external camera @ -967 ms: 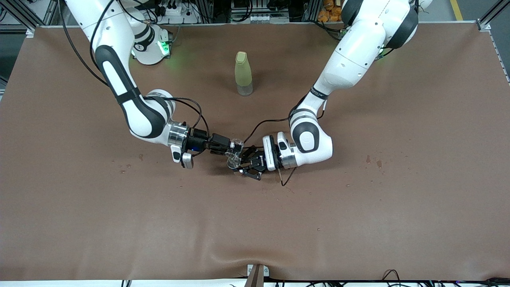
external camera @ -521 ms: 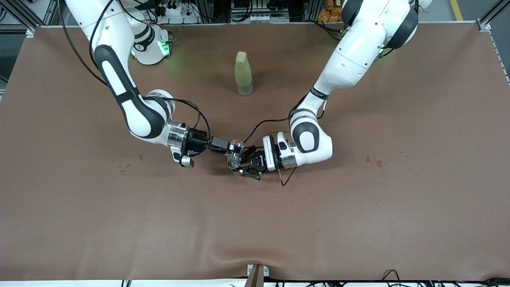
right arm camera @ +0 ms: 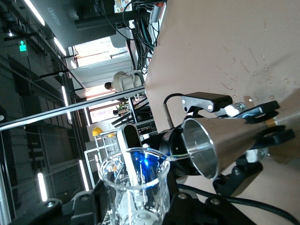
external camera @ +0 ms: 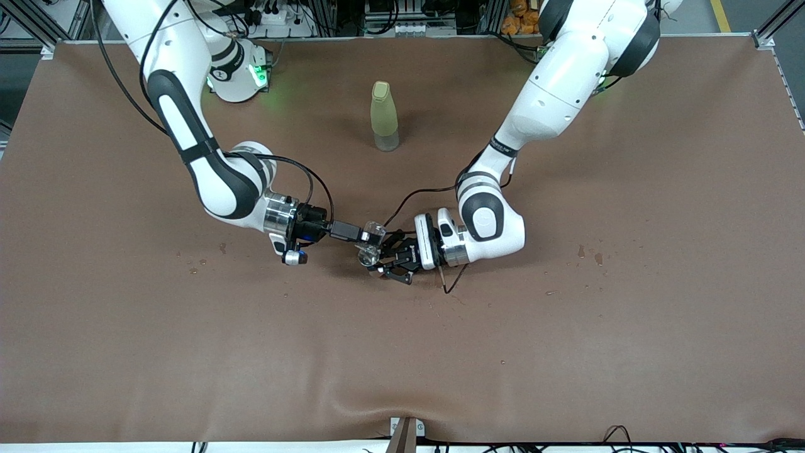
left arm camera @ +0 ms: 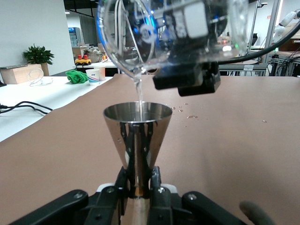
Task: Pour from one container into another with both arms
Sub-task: 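Tilt the beaker with the right gripper, pouring liquid into the jigger, then lower the beaker with the right gripper while the left gripper lowers the jigger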
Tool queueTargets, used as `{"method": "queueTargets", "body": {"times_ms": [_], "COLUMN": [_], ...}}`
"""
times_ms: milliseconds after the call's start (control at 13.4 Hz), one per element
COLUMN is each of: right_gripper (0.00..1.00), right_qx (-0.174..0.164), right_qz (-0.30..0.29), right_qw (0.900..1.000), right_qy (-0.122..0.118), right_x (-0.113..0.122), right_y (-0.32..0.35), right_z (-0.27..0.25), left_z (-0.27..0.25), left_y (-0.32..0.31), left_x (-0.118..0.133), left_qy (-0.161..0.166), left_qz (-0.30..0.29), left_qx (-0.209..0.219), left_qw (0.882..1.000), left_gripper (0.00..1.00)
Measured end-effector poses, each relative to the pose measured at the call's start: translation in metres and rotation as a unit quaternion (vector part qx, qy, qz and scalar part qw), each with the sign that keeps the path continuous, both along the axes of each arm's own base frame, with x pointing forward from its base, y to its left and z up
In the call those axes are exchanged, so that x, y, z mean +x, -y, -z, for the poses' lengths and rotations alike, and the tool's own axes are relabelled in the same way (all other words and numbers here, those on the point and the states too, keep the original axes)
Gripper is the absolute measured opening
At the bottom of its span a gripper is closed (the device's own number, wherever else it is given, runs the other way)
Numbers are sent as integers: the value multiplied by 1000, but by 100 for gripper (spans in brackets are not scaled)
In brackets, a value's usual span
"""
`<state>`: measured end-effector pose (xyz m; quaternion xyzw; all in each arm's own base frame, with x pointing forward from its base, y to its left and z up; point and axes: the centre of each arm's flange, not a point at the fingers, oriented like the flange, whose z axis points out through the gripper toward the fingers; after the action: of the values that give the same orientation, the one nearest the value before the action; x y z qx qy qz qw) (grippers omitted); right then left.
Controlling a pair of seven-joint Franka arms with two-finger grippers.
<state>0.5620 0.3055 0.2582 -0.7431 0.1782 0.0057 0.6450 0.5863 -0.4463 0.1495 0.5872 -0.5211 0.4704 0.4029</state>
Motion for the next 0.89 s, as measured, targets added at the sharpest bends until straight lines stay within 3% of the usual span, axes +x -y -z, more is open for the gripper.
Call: {"method": "queueTargets", "body": {"times_ms": [372,744,893], "right_gripper": [50,50,50], "right_qx": [21,27,27], "right_qz": [18,23,23], "right_qw": [996,993,993], "right_qy": [-86,-115,-115], "right_x": [3,3,3], "right_y": [2,2,2], "right_z": [-2,0,0], "left_z": [0,-10,-11], "left_y": [0,-9,-16], "left_x": [0,15,20], "left_qy": [0,11,11], "left_qz": [0,-11,-17], "left_qx": [0,-3,-4], "left_qw": [1000,1000,1000], "left_gripper": [21,21,21]}}
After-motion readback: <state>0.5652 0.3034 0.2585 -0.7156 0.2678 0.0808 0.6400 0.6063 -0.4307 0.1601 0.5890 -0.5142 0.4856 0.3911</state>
